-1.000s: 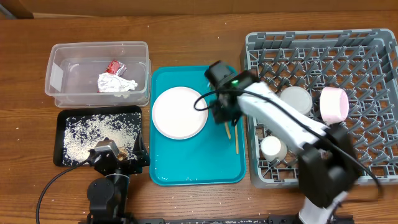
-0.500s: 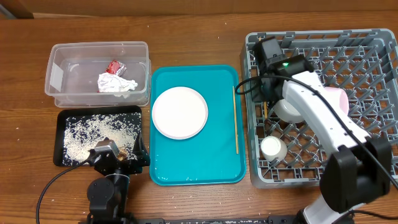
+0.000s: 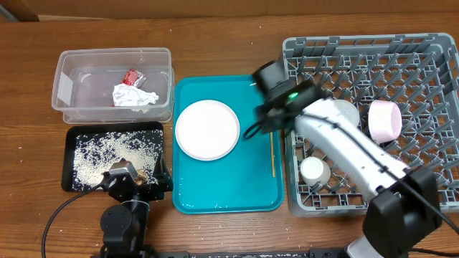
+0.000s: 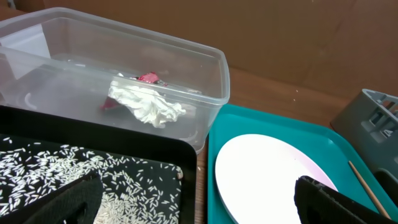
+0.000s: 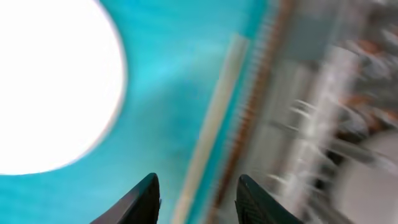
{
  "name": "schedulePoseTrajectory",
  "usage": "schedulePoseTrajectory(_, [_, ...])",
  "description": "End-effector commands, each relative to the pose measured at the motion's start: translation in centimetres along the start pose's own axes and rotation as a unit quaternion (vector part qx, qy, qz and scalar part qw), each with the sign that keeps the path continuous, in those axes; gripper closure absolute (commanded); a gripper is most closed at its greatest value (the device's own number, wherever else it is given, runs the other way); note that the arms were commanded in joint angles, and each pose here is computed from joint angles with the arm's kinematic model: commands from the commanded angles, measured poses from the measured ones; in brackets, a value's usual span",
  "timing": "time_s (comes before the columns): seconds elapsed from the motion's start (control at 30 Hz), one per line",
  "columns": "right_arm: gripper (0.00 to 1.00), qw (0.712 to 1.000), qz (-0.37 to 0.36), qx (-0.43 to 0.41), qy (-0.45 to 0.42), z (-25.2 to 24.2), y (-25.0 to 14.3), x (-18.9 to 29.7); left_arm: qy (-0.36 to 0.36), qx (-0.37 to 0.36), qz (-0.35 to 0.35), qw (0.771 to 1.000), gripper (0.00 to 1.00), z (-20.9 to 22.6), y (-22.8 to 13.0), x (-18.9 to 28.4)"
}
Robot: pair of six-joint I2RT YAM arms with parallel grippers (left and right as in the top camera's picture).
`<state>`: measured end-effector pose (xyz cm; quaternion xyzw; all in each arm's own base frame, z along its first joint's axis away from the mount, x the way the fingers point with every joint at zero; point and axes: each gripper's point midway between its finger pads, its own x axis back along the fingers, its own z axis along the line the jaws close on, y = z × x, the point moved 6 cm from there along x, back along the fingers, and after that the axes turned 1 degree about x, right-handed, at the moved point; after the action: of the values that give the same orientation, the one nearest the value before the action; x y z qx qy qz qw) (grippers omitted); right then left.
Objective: Sort waste into correct bins and load items into the dishwasher
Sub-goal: 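Carry the chopsticks into the rack and release them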
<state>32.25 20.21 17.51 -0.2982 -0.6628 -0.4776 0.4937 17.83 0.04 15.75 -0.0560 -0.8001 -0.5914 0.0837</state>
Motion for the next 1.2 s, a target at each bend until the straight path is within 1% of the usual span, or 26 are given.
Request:
schedulePoseTrajectory(0.0, [0.57,1.0,0.013,0.018,0.012,2.1,-1.1,-1.8,0.006,0.005,-0.008,1.0,0.0,0.2,0.1,0.0])
schedulePoseTrajectory(0.07, [0.57,1.0,0.018,0.01,-0.007,2.6,-1.7,-3.6,0.006,0.005,-0.008,1.0,0.0,0.2,0.1,0.0])
schedulePoseTrajectory(0.2, [0.57,0.996,0.024,-0.034,-0.08,1.4,-2.5,-6.5,0.006,0.005,-0.008,1.0,0.0,0.2,0.1,0.0])
schedulePoseTrajectory(0.67, [0.57,0.99,0.077,-0.054,-0.106,-0.7,-3.7,-11.4,0.006,0.005,-0.008,1.0,0.0,0.2,0.1,0.0])
schedulePoseTrajectory(0.7, [0.59,0.99,0.082,-0.056,-0.098,-0.7,-3.8,-11.6,0.006,0.005,-0.008,1.0,0.0,0.2,0.1,0.0])
schedulePoseTrajectory(0.8, [0.73,0.993,0.094,-0.05,-0.056,0.2,-4.0,-11.7,0.006,0.005,-0.008,1.0,0.0,0.2,0.1,0.0])
schedulePoseTrajectory(0.87, [0.78,0.994,0.102,-0.037,-0.031,0.8,-4.2,-11.7,0.006,0.005,-0.008,1.0,0.0,0.2,0.1,0.0])
schedulePoseTrajectory(0.97, [0.81,0.993,0.112,-0.03,-0.019,1.3,-4.5,-11.6,0.006,0.005,-0.008,1.0,0.0,0.2,0.1,0.0])
schedulePoseTrajectory(1.0, [0.86,0.993,0.114,-0.03,-0.02,1.3,-4.6,-11.6,0.006,0.005,-0.008,1.0,0.0,0.2,0.1,0.0])
schedulePoseTrajectory(1.03, [0.93,0.993,0.115,-0.03,-0.02,1.3,-4.6,-11.5,0.006,0.005,-0.008,1.0,0.0,0.2,0.1,0.0])
schedulePoseTrajectory(1.07, [0.96,0.993,0.115,-0.03,-0.02,1.3,-4.6,-11.5,0.006,0.005,-0.008,1.0,0.0,0.2,0.1,0.0])
schedulePoseTrajectory(1.17, [0.96,0.993,0.104,-0.046,-0.019,1.3,-3.7,-10.3,0.006,0.005,-0.008,1.0,0.0,0.2,0.1,0.0])
